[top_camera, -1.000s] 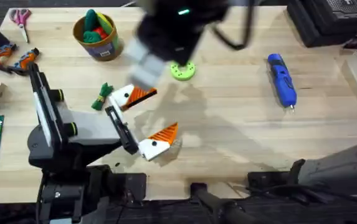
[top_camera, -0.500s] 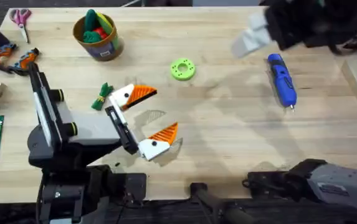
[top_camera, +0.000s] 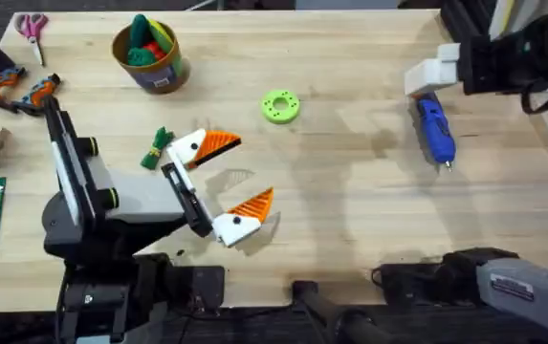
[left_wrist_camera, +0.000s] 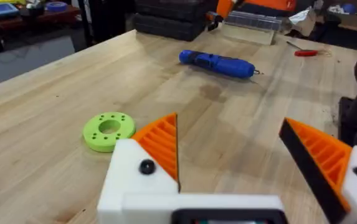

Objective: Pick up the gripper from the table and insert it into the empty holder that is missing its gripper. Then pick up a screw, insert it into the mounting hole, and use the screwdriver to tighten it. Finally, clean up the table by picking up the vegetable and placing it into the bucket.

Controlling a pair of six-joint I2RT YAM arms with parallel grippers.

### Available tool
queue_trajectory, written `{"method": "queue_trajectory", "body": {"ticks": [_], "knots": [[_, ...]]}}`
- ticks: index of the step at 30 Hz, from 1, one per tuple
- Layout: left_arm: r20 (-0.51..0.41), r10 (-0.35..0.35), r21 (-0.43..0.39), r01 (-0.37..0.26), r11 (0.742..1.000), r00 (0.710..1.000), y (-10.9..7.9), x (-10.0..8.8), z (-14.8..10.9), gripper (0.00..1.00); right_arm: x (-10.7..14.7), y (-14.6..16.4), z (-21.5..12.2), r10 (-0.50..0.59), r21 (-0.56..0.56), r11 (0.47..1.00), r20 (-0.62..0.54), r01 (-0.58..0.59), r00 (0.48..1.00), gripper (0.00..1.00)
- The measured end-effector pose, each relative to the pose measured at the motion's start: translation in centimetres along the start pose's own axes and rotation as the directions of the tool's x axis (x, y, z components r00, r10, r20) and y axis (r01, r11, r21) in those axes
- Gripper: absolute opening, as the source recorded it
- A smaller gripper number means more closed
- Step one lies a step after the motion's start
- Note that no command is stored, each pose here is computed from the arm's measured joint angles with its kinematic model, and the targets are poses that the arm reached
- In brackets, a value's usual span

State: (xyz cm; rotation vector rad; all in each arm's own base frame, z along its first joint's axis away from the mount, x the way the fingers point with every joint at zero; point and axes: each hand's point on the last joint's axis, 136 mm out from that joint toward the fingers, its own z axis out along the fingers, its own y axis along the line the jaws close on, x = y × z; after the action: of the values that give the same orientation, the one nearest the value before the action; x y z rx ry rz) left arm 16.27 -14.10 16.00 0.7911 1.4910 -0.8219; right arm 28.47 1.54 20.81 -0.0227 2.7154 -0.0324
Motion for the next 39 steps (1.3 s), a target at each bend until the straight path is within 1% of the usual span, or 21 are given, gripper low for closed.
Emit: {"method": "queue_trajectory", "body": {"ticks": [6, 7, 8, 9, 12, 13, 14, 19, 25, 28, 34, 39], "knots": [[0.0, 0.0, 0.0, 0.0, 1.0, 1.0, 0.0, 0.0, 0.0, 0.985, -0.2, 0.7, 0.0, -0.055, -0.04, 0.998, 0.009, 0.055, 0.998, 0.993], [0.0, -0.004, 0.0, 0.004, 1.0, 1.0, 0.0, 0.0, 0.0, 0.944, -0.2, 0.7, 0.0, -0.059, -0.043, 0.997, 0.009, 0.059, 0.998, 0.993], [0.0, 0.0, 0.0, 0.0, 1.0, 1.0, 0.0, 0.0, 0.0, 0.776, -0.2, 0.8, 0.0, -0.067, -0.045, 0.997, 0.01, 0.067, 0.998, 0.993], [0.0, 0.0, 0.0, 0.0, 1.0, 1.0, 0.0, 0.0, 0.0, 0.634, -0.2, 0.8, 0.0, -0.074, -0.046, 0.996, 0.01, 0.075, 0.997, 0.993], [0.0, 0.0, 0.0, 0.0, 1.0, 1.0, 0.0, 0.0, 0.0, 0.165, -0.2, 0.9, 0.0, -0.098, -0.051, 0.994, 0.013, 0.099, 0.995, 0.994], [0.0, 0.005, 0.0, -0.005, 1.0, 1.0, 0.0, 0.0, 0.0, 0.042, -0.2, 0.8, 0.0, -0.103, -0.05, 0.993, 0.013, 0.104, 0.995, 0.994], [0.0, 0.005, 0.0, -0.005, 1.0, 1.0, 0.0, 0.0, 0.0, 0.013, -0.2, 0.7, 0.0, -0.103, -0.049, 0.993, 0.013, 0.104, 0.995, 0.994], [0.0, 0.007, 0.0, -0.007, 1.0, 1.0, 0.0, 0.0, 0.0, 0.005, -0.1, -1.2, 0.7, -0.073, -0.027, 0.997, -0.016, 0.073, 0.997, 0.994], [0.0, 0.007, 0.0, -0.007, 1.0, 1.0, 0.0, 0.0, 0.0, 0.005, 1.0, -3.6, 3.9, -0.059, -0.013, 0.998, -0.151, 0.058, 0.987, 0.993], [0.0, 0.007, 0.0, -0.007, 1.0, 1.0, 0.0, 0.0, 0.0, 0.004, 1.0, -4.6, 5.7, -0.045, -0.009, 0.999, -0.194, 0.044, 0.98, 0.994], [0.0, 0.007, 0.0, -0.007, 1.0, 1.0, 0.0, 0.0, 0.0, 0.004, -0.2, -6.5, 9.5, -0.078, -0.007, 0.997, -0.206, 0.078, 0.975, 0.994], [0.0, 0.007, 0.0, -0.007, 1.0, 1.0, 0.0, 0.0, 0.0, 0.004, -1.0, -7.3, 12.5, -0.116, -0.012, 0.993, -0.208, 0.116, 0.971, 0.994]]}}
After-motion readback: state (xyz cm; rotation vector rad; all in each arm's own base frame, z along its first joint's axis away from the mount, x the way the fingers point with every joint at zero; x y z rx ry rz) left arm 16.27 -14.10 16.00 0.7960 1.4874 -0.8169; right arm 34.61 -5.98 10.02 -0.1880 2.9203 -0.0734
